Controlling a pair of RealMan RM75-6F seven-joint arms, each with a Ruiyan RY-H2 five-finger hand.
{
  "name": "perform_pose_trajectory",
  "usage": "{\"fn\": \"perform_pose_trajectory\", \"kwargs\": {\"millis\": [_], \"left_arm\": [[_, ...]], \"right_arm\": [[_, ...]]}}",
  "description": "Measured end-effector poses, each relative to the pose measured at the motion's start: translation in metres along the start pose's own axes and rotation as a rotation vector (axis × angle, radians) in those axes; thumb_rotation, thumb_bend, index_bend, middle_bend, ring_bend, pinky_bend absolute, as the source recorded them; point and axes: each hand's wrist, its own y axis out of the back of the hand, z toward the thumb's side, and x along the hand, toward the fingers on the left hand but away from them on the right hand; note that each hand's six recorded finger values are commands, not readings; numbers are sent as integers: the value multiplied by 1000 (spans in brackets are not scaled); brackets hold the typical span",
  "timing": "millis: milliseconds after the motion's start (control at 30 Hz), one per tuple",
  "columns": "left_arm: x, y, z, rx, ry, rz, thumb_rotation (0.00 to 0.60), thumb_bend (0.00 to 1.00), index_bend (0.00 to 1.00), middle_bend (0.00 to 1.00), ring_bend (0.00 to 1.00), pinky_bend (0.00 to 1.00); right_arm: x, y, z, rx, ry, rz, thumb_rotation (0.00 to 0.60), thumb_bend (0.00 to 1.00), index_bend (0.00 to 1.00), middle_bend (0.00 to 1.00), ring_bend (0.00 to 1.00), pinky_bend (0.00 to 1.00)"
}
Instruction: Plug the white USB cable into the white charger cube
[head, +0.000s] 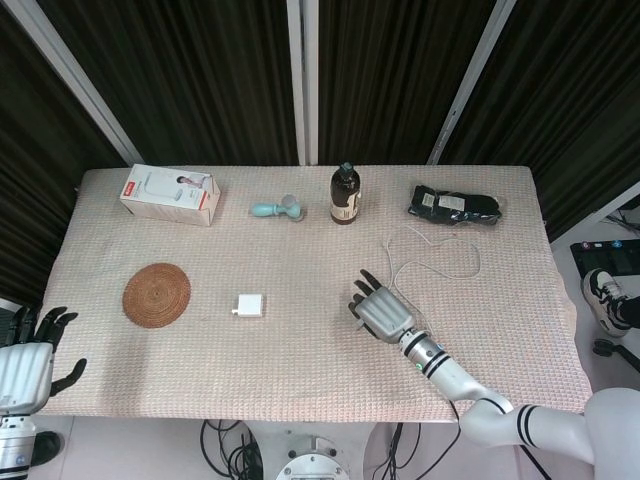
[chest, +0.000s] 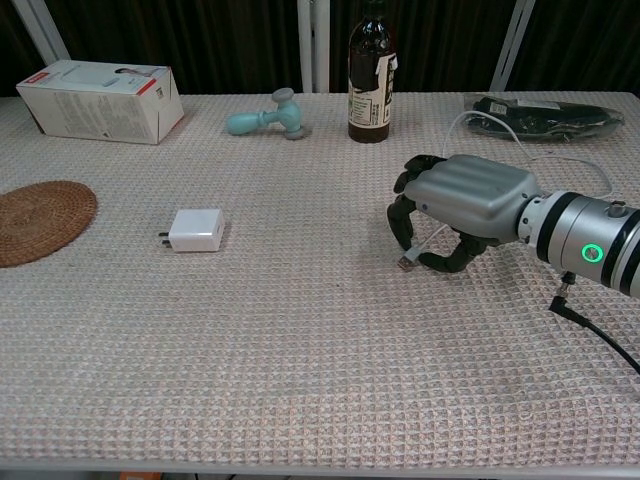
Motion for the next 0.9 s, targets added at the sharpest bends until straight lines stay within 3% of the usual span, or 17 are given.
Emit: {"fn": "perform_pose_trajectory", "kwargs": {"millis": [267, 500, 700, 900], "left_arm": [[1, 0, 2, 6, -6, -6, 600, 222, 226, 163, 0, 0], [9, 2, 12, 24, -49, -10, 600, 222, 226, 163, 0, 0], [30, 0, 40, 38, -155, -35, 600, 221, 226, 163, 0, 0], [63, -16, 88, 48, -314, -115, 600, 222, 226, 163, 0, 0]], "right_arm": [[4, 9, -4, -5, -16, -32, 600, 327, 573, 498, 259, 46], [11, 15, -13, -23, -41, -45, 600, 327, 577, 501, 261, 51], [18, 21, -25, -88, -81, -48, 600, 327, 579, 503, 261, 57], [25, 45, -48, -164, -143, -73, 600, 329, 581, 509, 266, 60]]}}
